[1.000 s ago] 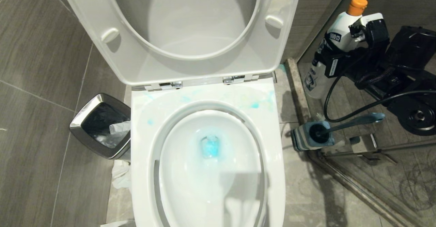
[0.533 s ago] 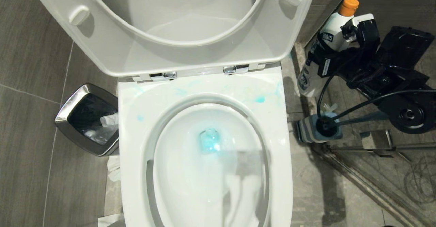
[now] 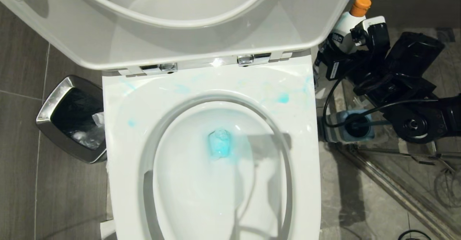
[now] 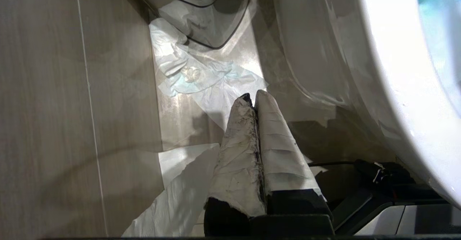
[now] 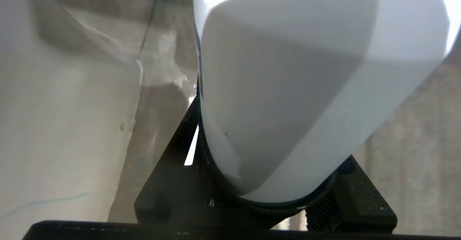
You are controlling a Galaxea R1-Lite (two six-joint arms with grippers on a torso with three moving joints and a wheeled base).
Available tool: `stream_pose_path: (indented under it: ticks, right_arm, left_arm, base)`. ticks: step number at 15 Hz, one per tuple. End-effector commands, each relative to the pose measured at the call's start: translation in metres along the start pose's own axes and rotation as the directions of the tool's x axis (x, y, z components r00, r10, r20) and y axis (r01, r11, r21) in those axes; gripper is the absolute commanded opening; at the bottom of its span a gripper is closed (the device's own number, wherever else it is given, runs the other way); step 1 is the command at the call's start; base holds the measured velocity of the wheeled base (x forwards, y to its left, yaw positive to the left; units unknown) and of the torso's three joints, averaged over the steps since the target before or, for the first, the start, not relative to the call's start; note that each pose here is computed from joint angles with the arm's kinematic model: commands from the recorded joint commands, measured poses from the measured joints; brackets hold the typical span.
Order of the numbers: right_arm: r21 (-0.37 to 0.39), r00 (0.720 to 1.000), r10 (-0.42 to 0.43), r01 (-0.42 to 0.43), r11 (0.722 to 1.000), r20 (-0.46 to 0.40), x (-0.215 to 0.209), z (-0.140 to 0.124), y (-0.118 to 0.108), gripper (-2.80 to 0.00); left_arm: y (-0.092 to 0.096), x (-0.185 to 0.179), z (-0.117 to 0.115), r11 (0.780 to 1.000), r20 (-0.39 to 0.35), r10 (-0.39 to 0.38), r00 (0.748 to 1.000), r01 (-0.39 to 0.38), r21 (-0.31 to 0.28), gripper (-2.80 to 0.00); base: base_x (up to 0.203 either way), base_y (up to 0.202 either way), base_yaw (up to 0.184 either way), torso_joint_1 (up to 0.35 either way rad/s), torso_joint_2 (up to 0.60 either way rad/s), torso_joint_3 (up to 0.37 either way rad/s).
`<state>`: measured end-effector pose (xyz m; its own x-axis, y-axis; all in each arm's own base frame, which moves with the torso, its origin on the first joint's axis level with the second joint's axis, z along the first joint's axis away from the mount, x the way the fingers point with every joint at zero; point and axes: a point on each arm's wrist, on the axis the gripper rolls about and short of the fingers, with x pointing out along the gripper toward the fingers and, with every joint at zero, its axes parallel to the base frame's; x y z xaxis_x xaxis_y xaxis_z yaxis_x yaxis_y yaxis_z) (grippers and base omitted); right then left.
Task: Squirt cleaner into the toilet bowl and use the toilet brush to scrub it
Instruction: Place the cleaning agent on the floor
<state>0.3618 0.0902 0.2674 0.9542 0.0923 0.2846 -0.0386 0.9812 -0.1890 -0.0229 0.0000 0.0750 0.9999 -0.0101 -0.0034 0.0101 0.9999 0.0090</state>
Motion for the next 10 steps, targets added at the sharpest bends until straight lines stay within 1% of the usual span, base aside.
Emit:
stream_pose_path:
  ticks: [1,3,5,7,10]
  right_arm:
    - [-0.001,1.000,0.000,0.000,1.000,0.004,0.004,-0.007,0.003,-2.80]
    - [0.001,1.000,-0.003,0.003,1.000,0.021,0.005,-0.009,0.005,-2.80]
    - [0.008,0.999,0.010,-0.010,1.000,0.037,0.006,-0.011,0.012,-2.80]
    - [0.013,0.999,0.019,-0.020,1.000,0.050,0.012,-0.022,0.021,-2.80]
    - [0.009,0.998,0.030,-0.030,1.000,0.061,0.022,-0.046,0.036,-2.80]
  left_arm:
    - [0.000,0.000,0.000,1.000,-0.001,-0.001,1.000,0.001,0.000,-2.80]
    - [0.000,0.000,0.000,1.000,-0.001,-0.001,1.000,0.001,0.000,-2.80]
    - [0.000,0.000,0.000,1.000,-0.001,-0.001,1.000,0.001,0.000,-2.80]
    - [0.000,0.000,0.000,1.000,-0.001,-0.001,1.000,0.001,0.000,-2.80]
    - [0.000,0.000,0.000,1.000,-0.001,-0.001,1.000,0.001,0.000,-2.80]
  base:
    - [0.000,0.000,0.000,0.001,0.00,-0.124]
    - [0.000,0.000,0.000,0.007,0.00,-0.051]
    - [0.000,0.000,0.000,0.000,0.00,0.000]
    - [0.000,0.000,0.000,0.000,0.00,0.000]
    - [0.000,0.000,0.000,0.000,0.00,0.000]
